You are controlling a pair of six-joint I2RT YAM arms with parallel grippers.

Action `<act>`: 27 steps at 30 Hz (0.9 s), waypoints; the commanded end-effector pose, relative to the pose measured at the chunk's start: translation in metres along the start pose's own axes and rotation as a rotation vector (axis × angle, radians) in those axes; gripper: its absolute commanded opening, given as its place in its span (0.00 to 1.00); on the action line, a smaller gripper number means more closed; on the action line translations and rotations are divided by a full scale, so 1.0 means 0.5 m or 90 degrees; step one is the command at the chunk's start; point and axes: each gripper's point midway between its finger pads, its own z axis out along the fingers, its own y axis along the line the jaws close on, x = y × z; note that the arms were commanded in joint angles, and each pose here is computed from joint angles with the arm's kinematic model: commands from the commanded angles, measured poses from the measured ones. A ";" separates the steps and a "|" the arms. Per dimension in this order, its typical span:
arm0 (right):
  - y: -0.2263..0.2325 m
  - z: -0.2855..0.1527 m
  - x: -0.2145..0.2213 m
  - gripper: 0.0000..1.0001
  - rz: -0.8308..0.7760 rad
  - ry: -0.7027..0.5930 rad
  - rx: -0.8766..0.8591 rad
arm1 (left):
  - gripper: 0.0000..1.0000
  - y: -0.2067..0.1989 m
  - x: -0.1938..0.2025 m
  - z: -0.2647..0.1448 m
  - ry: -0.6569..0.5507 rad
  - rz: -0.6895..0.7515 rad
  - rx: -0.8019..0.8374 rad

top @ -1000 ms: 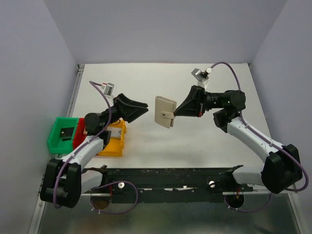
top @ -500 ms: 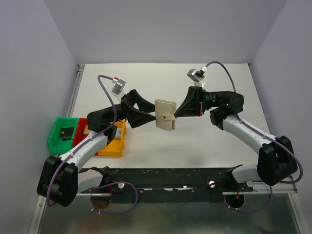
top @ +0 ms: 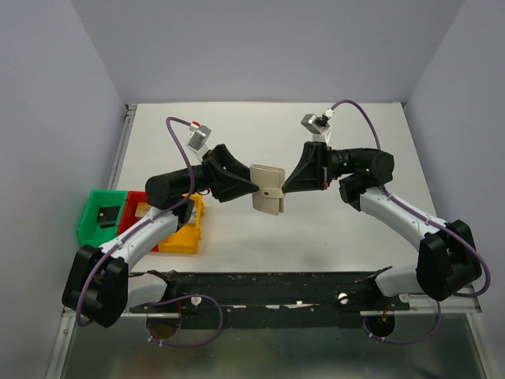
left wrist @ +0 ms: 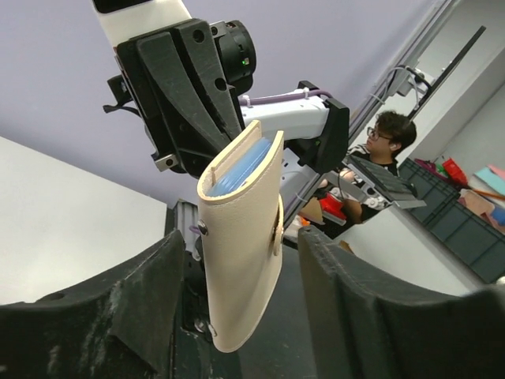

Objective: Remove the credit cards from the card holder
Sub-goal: Open the card holder.

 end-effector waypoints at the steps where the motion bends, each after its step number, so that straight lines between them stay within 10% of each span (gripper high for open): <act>1: 0.050 0.003 0.002 0.01 -0.139 0.015 -0.041 | 0.60 -0.086 -0.017 0.002 -0.011 0.171 0.110; 11: 0.042 0.002 0.005 0.01 -0.128 0.023 -0.032 | 0.18 -0.086 -0.012 0.003 -0.001 0.173 0.114; 19: -0.001 -0.004 0.004 0.67 -0.125 0.016 0.092 | 0.02 -0.081 -0.001 -0.001 0.019 0.148 0.104; 27: -0.073 -0.090 -0.016 0.78 -0.157 -0.005 0.444 | 0.06 -0.019 -0.017 -0.005 -0.003 0.147 -0.042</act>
